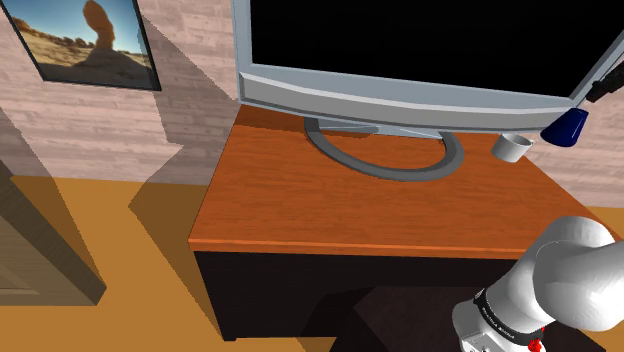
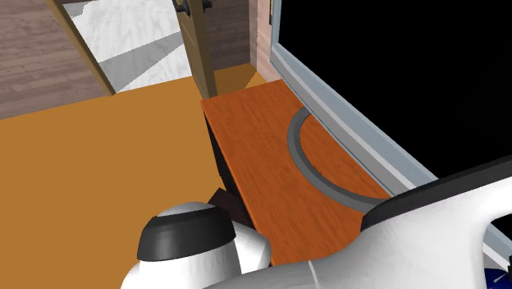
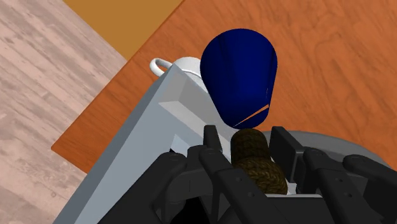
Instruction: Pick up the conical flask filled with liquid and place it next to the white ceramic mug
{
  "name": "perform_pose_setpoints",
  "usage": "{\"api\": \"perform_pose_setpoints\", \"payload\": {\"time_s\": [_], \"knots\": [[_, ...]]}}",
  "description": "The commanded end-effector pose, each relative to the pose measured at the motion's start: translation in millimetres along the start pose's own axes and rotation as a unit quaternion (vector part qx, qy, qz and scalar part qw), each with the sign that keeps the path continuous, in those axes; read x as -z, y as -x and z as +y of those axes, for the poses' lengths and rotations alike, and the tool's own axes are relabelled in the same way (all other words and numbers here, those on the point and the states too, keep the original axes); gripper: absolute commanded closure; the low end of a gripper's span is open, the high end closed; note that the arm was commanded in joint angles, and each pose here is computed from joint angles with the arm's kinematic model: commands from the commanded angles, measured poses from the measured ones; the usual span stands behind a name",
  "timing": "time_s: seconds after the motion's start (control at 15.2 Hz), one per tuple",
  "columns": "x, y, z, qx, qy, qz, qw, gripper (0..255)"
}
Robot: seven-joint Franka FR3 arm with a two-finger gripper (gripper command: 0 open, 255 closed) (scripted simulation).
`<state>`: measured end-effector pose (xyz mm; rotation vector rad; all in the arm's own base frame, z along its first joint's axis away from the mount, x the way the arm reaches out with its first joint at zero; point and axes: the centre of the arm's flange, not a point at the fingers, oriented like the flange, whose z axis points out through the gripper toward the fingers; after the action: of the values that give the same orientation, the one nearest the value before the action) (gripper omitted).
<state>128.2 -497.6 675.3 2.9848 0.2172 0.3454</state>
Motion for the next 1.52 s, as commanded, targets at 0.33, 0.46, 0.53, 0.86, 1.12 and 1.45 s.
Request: {"api": "perform_pose_setpoints", "payload": {"time_s": [0.33, 0.46, 0.53, 0.86, 1.12, 1.45], "knots": [[-35.2, 8.5, -5.7, 0.0, 0.0, 0.0, 1.0, 255], [-45.4, 10.8, -7.2, 0.0, 0.0, 0.0, 1.0, 255], [-50.5, 12.0, -7.9, 0.0, 0.0, 0.0, 1.0, 255], [-76.0, 17.7, -11.8, 0.0, 0.0, 0.0, 1.0, 255], [-96.4, 22.3, -14.8, 0.0, 0.0, 0.0, 1.0, 255], [-121.9, 28.0, -18.6, 0.0, 0.0, 0.0, 1.0, 255]]}}
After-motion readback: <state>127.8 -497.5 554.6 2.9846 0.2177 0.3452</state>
